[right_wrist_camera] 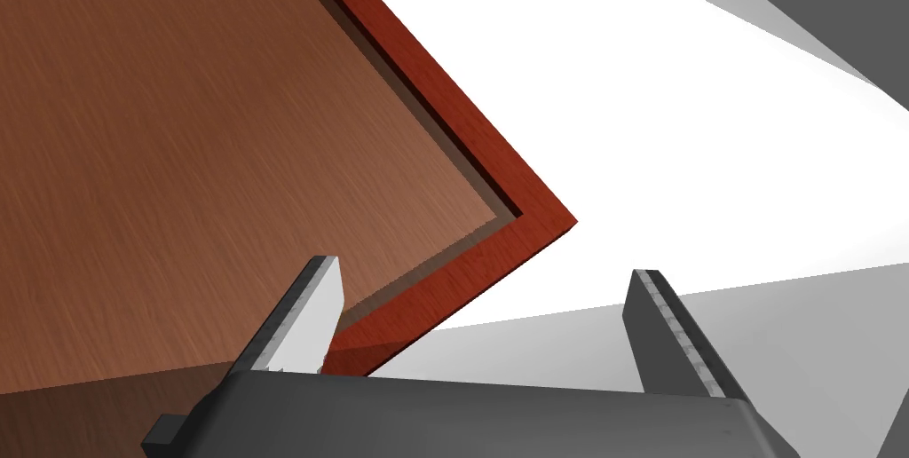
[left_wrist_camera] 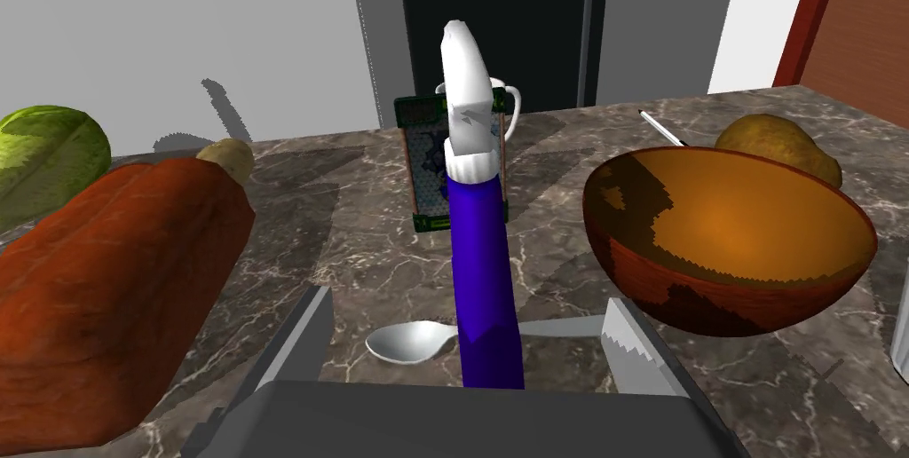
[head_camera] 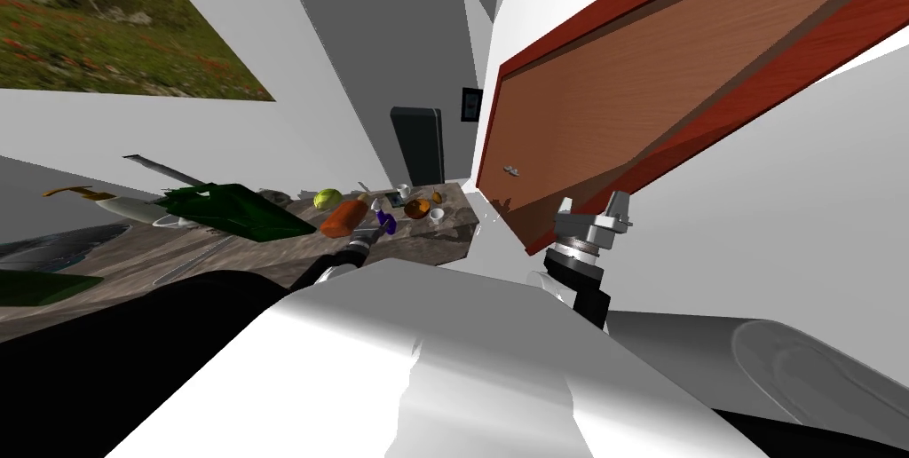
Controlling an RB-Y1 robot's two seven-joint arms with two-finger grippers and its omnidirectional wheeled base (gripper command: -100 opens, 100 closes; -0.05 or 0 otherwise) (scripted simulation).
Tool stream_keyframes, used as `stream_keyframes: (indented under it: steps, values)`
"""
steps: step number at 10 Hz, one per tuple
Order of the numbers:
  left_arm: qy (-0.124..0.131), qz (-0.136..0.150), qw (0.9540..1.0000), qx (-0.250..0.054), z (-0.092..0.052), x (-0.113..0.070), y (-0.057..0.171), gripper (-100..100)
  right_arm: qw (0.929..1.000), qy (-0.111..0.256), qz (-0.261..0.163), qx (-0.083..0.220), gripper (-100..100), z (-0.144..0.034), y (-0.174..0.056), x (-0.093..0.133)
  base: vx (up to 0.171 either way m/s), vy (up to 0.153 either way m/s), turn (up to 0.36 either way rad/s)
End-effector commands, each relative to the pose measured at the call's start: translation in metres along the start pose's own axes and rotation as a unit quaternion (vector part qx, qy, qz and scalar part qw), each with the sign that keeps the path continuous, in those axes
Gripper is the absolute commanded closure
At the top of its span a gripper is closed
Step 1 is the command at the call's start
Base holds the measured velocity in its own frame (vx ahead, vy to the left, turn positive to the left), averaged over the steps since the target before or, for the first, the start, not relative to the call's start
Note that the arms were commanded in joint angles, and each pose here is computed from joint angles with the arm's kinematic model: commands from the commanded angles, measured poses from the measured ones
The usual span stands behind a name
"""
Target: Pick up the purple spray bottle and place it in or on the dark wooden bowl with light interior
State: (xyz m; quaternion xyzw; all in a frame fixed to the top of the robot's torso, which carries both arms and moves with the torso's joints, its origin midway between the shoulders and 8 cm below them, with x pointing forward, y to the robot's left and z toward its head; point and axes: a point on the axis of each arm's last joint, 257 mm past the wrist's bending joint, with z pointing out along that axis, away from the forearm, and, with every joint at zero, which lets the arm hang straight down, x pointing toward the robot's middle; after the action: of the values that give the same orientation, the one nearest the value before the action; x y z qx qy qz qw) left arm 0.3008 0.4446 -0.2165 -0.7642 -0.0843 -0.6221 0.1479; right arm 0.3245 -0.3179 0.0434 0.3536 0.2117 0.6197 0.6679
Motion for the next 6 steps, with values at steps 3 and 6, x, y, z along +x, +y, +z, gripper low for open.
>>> stream_keyframes:
  steps: [3,6]
  values:
    - [-0.011,-0.071,0.9973,0.016,-0.0054,-0.0147,0.0017,-100,1.0,0.0,0.0,0.0,0,0.0,0.0,0.0,0.056,-0.009,0.035]
    - [-0.012,-0.074,0.9971,0.017,-0.0057,-0.0152,0.0016,0,1.0,0.0,0.0,0.0,0,0.0,0.0,0.0,0.012,-0.002,0.004]
